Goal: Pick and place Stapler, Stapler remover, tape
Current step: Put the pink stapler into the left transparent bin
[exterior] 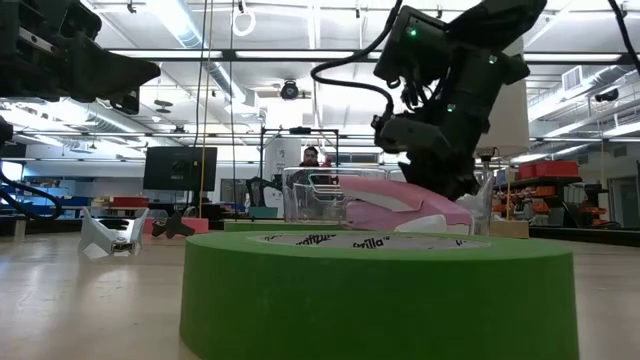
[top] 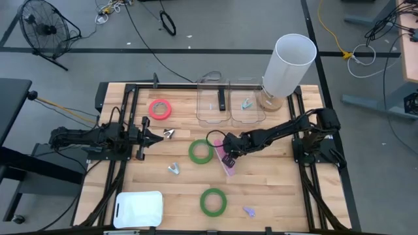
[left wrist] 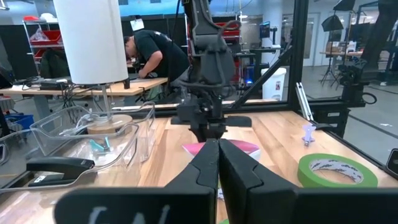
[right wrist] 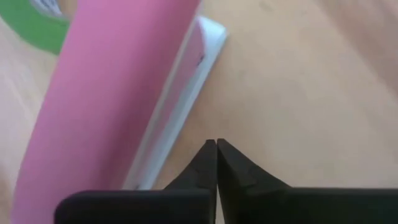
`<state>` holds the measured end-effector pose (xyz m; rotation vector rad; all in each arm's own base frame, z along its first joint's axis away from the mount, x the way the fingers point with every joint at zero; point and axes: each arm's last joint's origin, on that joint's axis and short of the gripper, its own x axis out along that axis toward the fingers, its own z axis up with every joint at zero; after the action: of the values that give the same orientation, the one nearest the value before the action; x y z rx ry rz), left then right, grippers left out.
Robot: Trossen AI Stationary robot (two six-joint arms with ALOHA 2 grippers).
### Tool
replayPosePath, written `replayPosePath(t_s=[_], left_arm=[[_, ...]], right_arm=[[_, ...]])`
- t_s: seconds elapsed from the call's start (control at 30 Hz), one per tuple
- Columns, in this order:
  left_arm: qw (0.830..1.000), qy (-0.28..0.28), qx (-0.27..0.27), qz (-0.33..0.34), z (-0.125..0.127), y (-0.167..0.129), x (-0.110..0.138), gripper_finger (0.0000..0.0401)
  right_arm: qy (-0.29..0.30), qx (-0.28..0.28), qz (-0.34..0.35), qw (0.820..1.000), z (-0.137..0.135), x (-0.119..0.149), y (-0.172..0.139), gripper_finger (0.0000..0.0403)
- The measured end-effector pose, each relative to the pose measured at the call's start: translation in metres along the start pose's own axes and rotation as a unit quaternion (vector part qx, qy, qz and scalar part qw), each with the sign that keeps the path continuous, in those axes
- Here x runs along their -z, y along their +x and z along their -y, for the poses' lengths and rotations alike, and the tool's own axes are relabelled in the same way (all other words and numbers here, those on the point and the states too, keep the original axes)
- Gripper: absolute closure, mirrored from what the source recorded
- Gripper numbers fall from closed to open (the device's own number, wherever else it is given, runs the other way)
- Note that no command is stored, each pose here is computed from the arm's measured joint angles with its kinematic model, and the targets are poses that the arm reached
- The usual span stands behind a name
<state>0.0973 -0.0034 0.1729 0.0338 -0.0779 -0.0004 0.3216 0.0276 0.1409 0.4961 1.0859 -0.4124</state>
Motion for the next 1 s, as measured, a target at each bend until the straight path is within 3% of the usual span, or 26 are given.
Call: replayPosePath(t_s=[0.17, 0.4, 0.6, 0.73, 1.0], left_arm=[[1.0, 0.0, 0.0, 0.0, 0.0, 0.0, 0.0, 0.0385], [1.0, 0.0, 0.0, 0.0, 0.0, 0.0, 0.0, 0.0385], [1.0, 0.0, 0.0, 0.0, 0.0, 0.0, 0.0, 0.0385], [1.0, -0.001, 0.0, 0.0, 0.0, 0.0, 0.0, 0.0385], [1.0, -0.001, 0.0, 0.0, 0.0, 0.0, 0.0, 0.0385]], right_arm=[[0.009, -0.016, 0.01, 1.0, 0.007, -0.009, -0.019, 0.0396], [0.008, -0.092, -0.012, 0.996, 0.008, -0.011, -0.05, 0.0382], [0.022, -0.192, -0.054, 0.98, 0.0, -0.009, -0.067, 0.038], [-0.007, -0.206, -0.055, 0.977, -0.01, -0.003, -0.068, 0.0381], [0.004, -0.199, -0.081, 0.977, -0.03, 0.013, -0.08, 0.0399]])
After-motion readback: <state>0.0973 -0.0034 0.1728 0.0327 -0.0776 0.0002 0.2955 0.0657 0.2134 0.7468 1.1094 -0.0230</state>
